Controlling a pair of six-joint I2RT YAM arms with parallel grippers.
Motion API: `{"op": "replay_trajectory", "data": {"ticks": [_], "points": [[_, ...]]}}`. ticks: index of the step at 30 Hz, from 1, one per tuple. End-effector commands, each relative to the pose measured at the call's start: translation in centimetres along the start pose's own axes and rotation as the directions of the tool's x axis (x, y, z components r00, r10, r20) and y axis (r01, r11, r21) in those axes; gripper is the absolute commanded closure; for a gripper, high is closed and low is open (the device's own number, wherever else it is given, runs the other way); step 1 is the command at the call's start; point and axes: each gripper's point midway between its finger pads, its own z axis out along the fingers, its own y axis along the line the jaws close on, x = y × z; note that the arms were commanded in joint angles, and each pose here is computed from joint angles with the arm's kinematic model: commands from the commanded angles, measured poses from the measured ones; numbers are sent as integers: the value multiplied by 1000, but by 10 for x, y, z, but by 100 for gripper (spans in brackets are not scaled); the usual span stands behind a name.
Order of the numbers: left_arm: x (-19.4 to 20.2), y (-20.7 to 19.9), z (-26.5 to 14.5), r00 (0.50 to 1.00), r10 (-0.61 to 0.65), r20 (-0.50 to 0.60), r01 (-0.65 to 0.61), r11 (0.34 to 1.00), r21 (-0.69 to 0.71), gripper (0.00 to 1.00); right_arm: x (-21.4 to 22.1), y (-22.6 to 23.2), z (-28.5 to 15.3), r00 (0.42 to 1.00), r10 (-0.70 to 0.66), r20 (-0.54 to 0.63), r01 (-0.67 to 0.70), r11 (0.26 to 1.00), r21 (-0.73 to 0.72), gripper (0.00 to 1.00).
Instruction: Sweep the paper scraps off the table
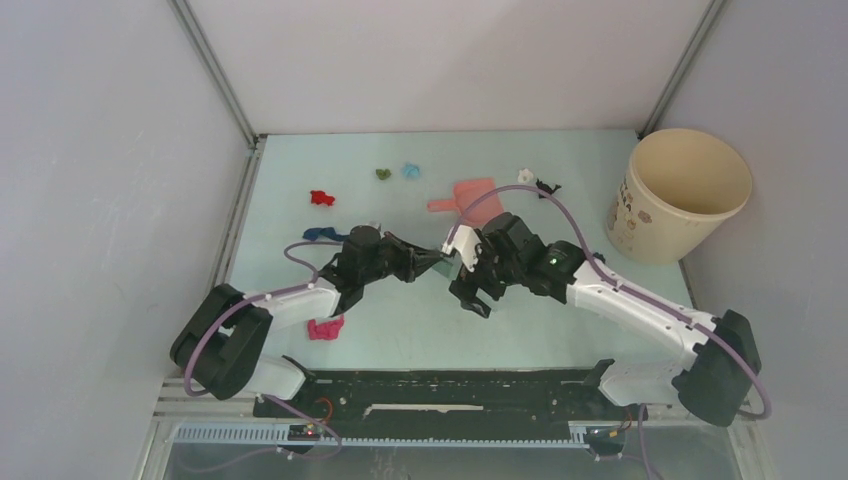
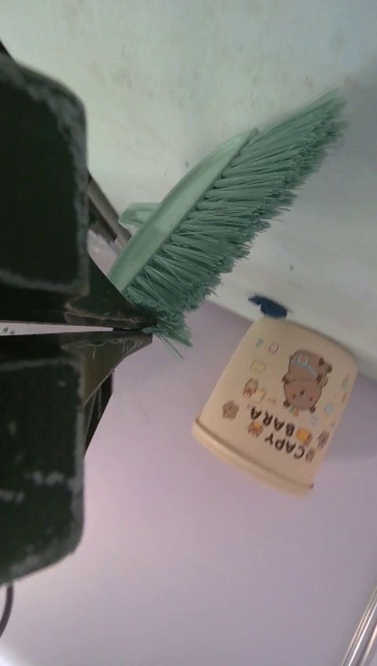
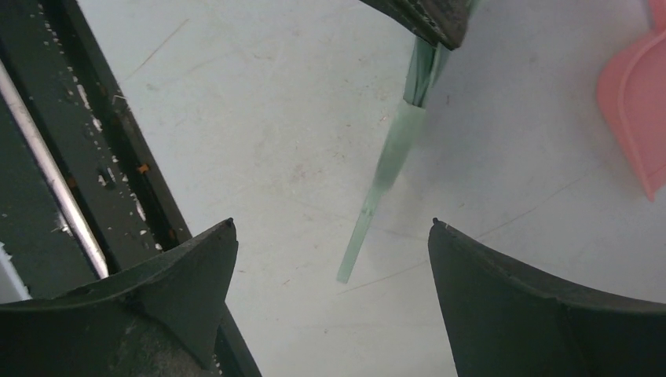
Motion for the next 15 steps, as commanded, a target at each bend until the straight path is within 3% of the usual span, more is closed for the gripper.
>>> {"op": "replay_trajectory", "data": {"ticks": [1, 11, 13, 15], "points": [[19, -46, -7, 996, -47, -80, 59, 987, 149, 100, -21, -14, 10, 996, -63, 60, 60, 996, 59, 4], [35, -55, -11, 990, -36, -133, 59, 984, 169, 100, -17, -32, 32, 997, -40, 71, 33, 995, 95, 17], [36, -55, -11, 990, -35, -138, 59, 984, 169, 100, -16, -34, 33, 997, -24, 74, 18, 996, 82, 26], [37, -55, -10, 989, -28, -147, 54, 984, 172, 100, -14, -35, 33, 997, -12, 74, 7, 998, 64, 42]]}}
